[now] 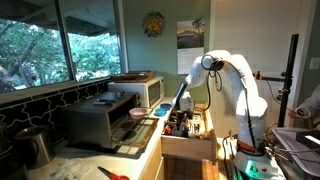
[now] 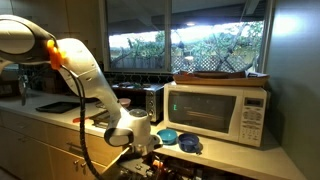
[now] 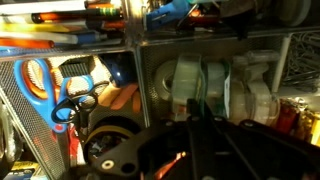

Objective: Remove green packet from the drawer and put it on the counter

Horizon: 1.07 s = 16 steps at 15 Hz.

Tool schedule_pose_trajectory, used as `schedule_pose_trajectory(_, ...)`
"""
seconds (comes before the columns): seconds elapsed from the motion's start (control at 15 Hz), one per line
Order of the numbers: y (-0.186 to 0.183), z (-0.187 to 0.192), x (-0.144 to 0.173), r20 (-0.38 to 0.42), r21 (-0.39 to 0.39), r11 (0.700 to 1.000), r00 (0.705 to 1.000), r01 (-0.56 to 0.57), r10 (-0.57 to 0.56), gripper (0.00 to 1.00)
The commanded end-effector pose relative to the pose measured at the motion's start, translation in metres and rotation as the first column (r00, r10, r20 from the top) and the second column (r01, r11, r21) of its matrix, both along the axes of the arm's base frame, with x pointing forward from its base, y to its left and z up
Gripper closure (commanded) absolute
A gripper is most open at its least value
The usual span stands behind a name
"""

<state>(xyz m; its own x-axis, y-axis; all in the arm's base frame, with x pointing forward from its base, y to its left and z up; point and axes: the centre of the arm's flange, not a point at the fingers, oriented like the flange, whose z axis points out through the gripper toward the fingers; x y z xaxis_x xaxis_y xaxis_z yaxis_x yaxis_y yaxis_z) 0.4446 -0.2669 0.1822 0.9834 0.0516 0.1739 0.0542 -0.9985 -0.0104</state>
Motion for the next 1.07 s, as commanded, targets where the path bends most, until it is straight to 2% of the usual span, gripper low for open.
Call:
schedule_pose_trajectory(0.0, 0.002, 0.003, -0.005, 0.017, 0.004, 1.000, 1.000, -0.023, 0.023, 1.00)
schedule_pose_trajectory(0.2, 0.012, 0.040, -0.025, 0.016, 0.010, 0.999, 0.999, -0.041, 0.041, 1.00)
schedule_pose_trajectory(0.4, 0.024, 0.085, -0.053, 0.014, 0.063, 0.996, 0.998, -0.065, 0.064, 1.00)
schedule_pose_trajectory(0.6, 0.034, 0.131, -0.075, -0.040, 0.100, 0.992, 0.996, -0.071, 0.076, 1.00)
schedule_pose_trajectory(0.73, 0.034, 0.165, -0.090, -0.021, 0.043, 0.997, 0.998, -0.056, 0.057, 1.00)
schedule_pose_trajectory(0.87, 0.039, 0.196, -0.101, 0.035, -0.021, 0.995, 0.994, -0.099, 0.100, 1.00)
schedule_pose_trajectory(1.0, 0.045, 0.216, -0.100, 0.133, -0.079, 0.984, 0.976, -0.162, 0.172, 1.00)
